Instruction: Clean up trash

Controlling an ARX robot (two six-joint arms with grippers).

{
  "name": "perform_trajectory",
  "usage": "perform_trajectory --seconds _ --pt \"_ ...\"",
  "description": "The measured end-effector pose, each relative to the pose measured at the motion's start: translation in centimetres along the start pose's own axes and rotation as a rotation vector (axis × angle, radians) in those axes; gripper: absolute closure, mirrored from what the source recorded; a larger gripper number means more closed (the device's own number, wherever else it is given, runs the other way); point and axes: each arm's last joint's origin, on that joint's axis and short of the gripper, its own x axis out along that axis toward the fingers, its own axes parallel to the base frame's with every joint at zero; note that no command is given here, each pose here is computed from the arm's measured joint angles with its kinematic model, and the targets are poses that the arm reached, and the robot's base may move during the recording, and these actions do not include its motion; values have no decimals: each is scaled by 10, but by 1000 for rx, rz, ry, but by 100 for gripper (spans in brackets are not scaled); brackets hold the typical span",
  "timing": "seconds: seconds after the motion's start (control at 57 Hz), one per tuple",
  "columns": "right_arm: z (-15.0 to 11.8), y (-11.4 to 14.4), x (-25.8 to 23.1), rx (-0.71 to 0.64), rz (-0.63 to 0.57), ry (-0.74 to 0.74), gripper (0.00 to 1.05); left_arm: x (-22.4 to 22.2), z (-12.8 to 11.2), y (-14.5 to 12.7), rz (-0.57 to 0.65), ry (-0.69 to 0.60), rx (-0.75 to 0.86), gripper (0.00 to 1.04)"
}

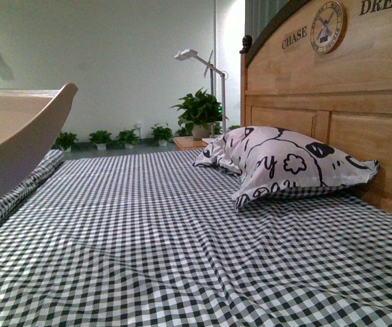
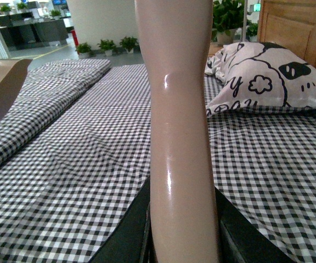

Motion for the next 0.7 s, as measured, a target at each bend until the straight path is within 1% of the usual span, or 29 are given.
perform_trajectory --seconds 0.701 --pt "0 0 0 -1 0 0 85 0 0 0 0 0 0 77"
